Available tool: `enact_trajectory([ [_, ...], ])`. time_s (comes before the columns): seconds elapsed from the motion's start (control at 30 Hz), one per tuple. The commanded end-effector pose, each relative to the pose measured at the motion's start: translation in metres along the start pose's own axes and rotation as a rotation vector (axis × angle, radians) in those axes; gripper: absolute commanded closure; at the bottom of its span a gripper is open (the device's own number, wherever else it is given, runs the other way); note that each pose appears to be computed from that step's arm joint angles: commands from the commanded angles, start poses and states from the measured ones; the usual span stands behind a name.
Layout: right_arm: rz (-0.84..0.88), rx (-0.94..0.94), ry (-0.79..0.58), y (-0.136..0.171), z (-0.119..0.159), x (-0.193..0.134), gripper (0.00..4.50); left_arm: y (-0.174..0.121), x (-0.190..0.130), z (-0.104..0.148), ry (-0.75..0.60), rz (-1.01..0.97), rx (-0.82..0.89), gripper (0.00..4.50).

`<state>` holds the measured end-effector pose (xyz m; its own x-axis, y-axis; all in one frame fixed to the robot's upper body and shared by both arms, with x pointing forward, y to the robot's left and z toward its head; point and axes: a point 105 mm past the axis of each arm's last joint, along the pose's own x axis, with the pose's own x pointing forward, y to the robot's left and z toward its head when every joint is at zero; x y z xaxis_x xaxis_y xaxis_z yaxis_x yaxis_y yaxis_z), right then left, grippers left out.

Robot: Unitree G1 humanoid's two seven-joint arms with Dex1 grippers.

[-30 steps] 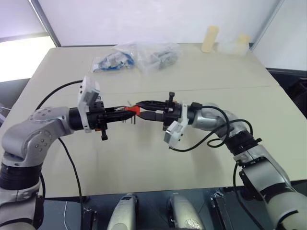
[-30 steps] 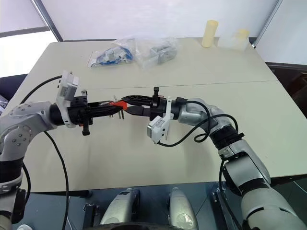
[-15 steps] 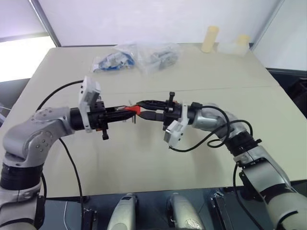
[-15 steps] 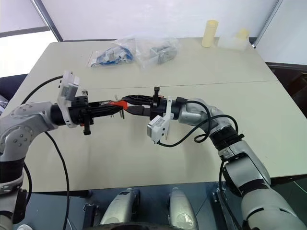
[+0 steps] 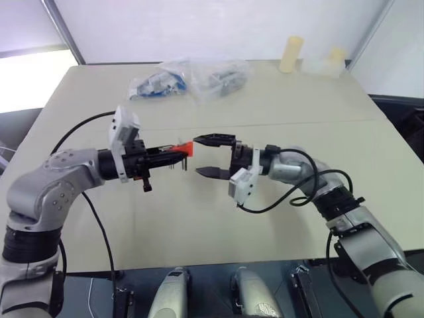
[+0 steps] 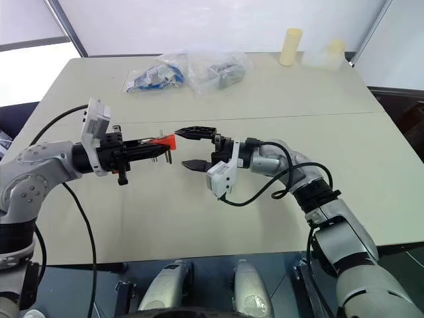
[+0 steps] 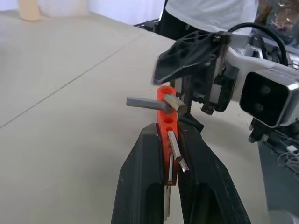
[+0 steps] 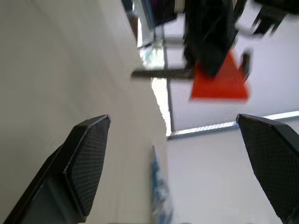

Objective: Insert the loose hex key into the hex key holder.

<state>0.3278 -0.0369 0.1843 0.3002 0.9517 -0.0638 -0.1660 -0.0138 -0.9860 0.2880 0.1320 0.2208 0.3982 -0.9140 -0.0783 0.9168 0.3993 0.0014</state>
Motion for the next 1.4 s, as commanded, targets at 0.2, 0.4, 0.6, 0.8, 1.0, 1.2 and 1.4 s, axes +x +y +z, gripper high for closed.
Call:
enact_trajectory([
  [0.2,0.029,0.945,0.412,-0.026,-0.047,-0.043,0.02,0.003,-0.005,0.011,-0.022,0.060,0.136,4.50],
  [0.4,-0.003,1.328,0.570,-0.042,-0.039,-0.038,0.02,0.002,-0.002,0.005,-0.024,0.064,0.143,4.50],
  [0.6,0.022,1.522,0.872,-0.022,-0.038,-0.025,0.02,0.001,0.001,-0.001,-0.012,0.063,0.154,4.50],
  [0.8,0.128,1.628,1.040,0.014,-0.047,-0.029,0.02,0.000,-0.003,-0.005,-0.001,0.085,0.157,4.50],
  [1.0,0.273,1.643,1.124,0.032,-0.038,-0.038,0.02,0.000,-0.005,-0.006,0.004,0.107,0.155,4.50],
  [1.2,0.329,1.615,1.187,0.037,-0.029,-0.043,0.02,0.001,-0.006,-0.008,0.008,0.114,0.152,4.50],
  [1.4,0.306,1.548,1.219,0.042,-0.024,-0.036,0.02,0.001,-0.005,-0.006,0.009,0.120,0.152,4.50],
])
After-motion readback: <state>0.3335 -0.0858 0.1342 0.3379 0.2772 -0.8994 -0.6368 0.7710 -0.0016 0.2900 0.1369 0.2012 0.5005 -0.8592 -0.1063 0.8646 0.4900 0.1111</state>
